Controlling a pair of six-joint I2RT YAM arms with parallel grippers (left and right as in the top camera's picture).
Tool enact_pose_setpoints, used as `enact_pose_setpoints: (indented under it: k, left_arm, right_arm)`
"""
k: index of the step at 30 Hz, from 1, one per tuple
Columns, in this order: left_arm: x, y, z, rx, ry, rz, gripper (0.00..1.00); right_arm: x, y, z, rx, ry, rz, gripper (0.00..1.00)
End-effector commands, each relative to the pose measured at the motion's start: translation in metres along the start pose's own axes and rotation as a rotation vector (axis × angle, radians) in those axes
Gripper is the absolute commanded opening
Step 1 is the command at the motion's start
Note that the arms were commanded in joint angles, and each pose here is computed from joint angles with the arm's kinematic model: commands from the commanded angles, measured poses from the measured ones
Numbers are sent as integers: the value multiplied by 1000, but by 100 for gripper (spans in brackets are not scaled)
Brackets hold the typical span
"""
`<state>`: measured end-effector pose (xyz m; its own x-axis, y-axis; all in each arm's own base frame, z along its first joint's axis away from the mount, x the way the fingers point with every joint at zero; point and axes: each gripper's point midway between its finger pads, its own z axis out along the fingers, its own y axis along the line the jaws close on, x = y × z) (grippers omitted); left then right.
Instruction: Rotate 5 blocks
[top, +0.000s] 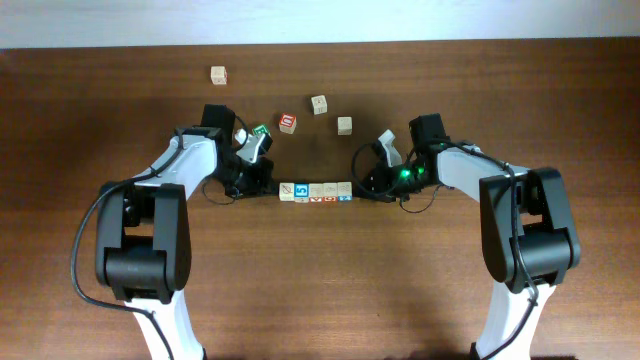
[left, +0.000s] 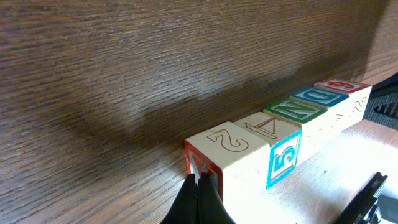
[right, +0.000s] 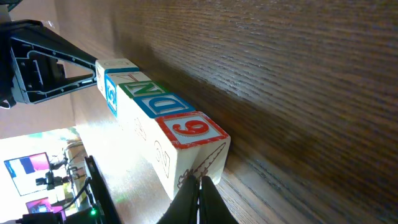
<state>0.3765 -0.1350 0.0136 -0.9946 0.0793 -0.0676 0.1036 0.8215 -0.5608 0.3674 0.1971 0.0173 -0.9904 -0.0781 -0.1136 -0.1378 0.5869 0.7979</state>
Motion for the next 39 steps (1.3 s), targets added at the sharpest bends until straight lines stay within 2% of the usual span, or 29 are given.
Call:
enact_pose_setpoints:
  k: [1, 13, 39]
  left_arm:
    - [-5, -7, -3, 24, -11, 31, 0]
    - [-5, -7, -3, 24, -12, 31, 0]
    - [-6, -7, -3, 24, -12, 32, 0]
  right_arm:
    - [2, -7, 1, 28, 1, 36, 4]
    - [4, -13, 7, 84, 1, 57, 5]
    - [5, 11, 22, 34, 18, -7, 5]
